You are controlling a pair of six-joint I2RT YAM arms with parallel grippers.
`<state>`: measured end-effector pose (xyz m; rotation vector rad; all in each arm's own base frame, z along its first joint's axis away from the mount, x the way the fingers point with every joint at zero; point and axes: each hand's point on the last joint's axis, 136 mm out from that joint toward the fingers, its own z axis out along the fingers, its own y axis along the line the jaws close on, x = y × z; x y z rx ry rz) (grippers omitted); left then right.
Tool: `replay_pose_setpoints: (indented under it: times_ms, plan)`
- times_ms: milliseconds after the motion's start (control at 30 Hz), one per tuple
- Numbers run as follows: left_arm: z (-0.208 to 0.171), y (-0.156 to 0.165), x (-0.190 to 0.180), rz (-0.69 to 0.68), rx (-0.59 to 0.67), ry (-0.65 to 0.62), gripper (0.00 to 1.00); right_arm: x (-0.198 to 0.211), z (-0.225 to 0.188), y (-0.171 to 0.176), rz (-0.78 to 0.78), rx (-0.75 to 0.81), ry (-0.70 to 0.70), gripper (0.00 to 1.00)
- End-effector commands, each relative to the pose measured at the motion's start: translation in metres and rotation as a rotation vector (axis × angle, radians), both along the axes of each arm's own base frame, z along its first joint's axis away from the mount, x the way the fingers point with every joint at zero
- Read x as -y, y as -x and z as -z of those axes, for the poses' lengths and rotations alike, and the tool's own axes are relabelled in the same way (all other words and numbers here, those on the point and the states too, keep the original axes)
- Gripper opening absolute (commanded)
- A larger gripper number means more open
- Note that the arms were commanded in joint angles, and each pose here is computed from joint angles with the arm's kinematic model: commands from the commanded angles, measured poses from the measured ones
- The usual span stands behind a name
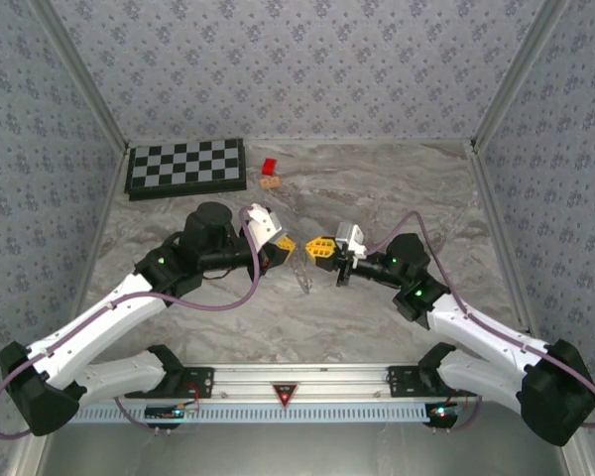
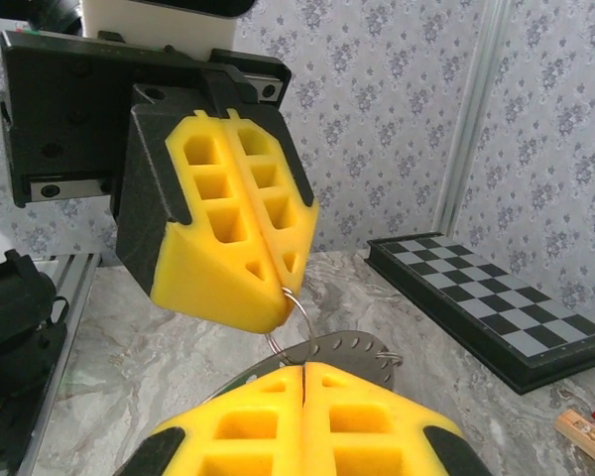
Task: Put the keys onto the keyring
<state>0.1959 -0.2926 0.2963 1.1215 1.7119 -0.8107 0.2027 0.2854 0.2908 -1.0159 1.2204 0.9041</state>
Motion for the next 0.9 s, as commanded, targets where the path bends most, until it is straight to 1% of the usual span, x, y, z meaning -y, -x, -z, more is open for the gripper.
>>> replay_pose_setpoints:
  times_ms: [0,167,867]
  plan:
    - [-0.0236,0.0070,0.0046,0.046,0.048,0.054,0.00,-0.0036,-0.0181,0.0008,-0.005,0.057,-0.011,0.00]
    - [-0.0229,0.0069,0.0041,0.046,0.051,0.048,0.00,-0.0002,-0.0196,-0.0047,0.035,0.063,-0.013,0.00]
    - [-0.0206,0.0029,0.0044,0.034,0.058,0.029,0.00,0.0004,-0.0186,-0.0054,0.043,0.061,-0.003,0.00]
